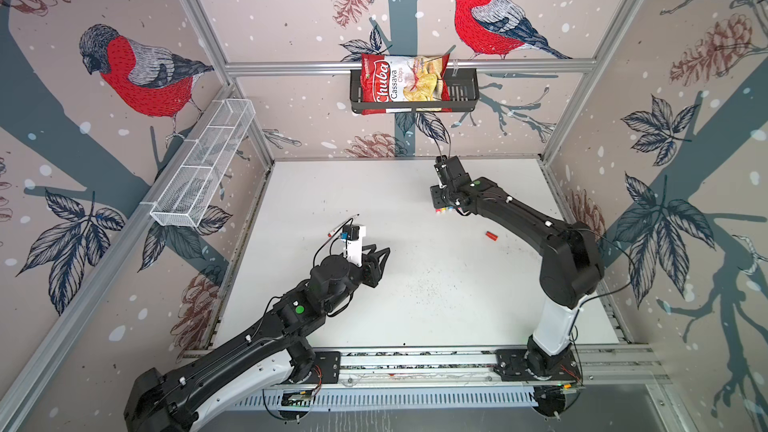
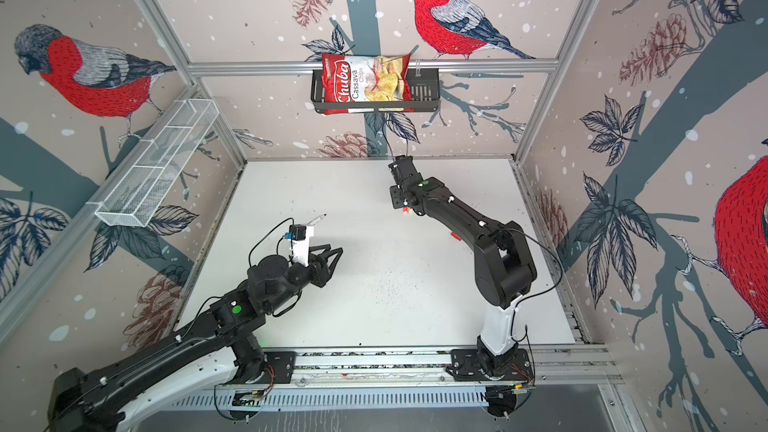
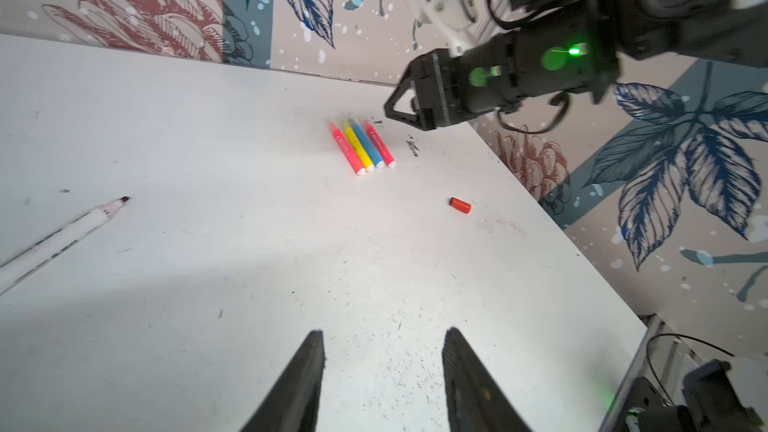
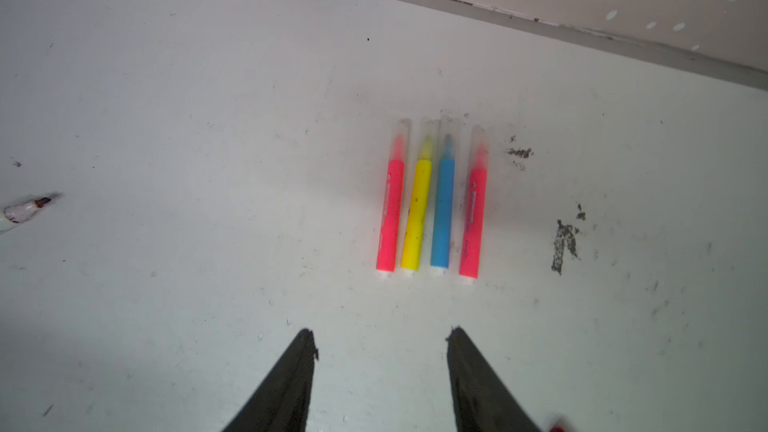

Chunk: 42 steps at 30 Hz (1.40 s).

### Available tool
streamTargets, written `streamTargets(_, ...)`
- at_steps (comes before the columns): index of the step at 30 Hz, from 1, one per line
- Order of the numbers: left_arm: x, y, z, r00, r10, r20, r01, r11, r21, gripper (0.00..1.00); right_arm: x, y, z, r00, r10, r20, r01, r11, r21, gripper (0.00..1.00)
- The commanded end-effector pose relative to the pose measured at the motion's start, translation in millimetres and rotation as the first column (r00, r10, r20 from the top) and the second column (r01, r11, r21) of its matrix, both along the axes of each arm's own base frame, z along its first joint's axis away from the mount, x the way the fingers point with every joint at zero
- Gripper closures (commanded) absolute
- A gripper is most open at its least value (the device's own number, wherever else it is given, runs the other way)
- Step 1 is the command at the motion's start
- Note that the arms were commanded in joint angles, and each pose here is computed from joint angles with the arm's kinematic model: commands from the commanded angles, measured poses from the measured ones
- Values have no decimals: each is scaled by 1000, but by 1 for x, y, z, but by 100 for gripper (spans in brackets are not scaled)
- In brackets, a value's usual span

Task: Insert the pens into the pen caps
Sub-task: 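Move the left gripper over the white marker while the right gripper draws back, then grasp the white marker with the left gripper and lift it upright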

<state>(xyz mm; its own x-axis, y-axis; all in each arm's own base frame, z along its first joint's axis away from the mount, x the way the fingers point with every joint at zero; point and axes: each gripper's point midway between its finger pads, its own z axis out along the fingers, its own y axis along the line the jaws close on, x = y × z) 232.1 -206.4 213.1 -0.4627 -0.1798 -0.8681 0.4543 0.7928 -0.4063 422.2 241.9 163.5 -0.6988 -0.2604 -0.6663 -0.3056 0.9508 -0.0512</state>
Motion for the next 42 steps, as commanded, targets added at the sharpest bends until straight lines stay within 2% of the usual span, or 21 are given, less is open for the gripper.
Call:
streamTargets(1, 15, 11, 1, 999, 40, -18, -40, 999, -14, 48, -12, 0, 11, 999, 12, 38, -15, 996, 90, 44)
streamTargets(8, 73, 65, -39, 967, 192, -166, -206, 976, -75, 47, -52, -37, -6, 999, -30, 21, 25, 983, 182, 42)
streamTargets(13, 103, 94, -61, 932, 295, -211, -309, 951, -35, 47, -78, -58, -22, 998, -57, -1, 56, 974, 219, 41)
streamTargets(19, 130, 115, -79, 899, 364, -243, -378, 926, -12, 46, -101, -75, -38, 996, -82, -21, 84, 952, 296, 39)
streamTargets(22, 146, 129, -90, 869, 422, -258, -414, 906, 88, 46, -107, -86, -38, 994, -110, -19, 110, 946, 306, 39)
streamTargets(30, 171, 144, -132, 794, 499, -347, -389, 856, 340, 46, -118, -106, -45, 987, -159, -36, 162, 931, 328, 38)
streamTargets(34, 174, 142, -153, 776, 494, -393, -355, 856, 375, 47, -120, -109, -41, 986, -165, -29, 165, 925, 341, 37)
streamTargets(42, 175, 145, -171, 763, 500, -409, -330, 846, 419, 47, -121, -109, -39, 987, -160, -26, 159, 918, 363, 35)
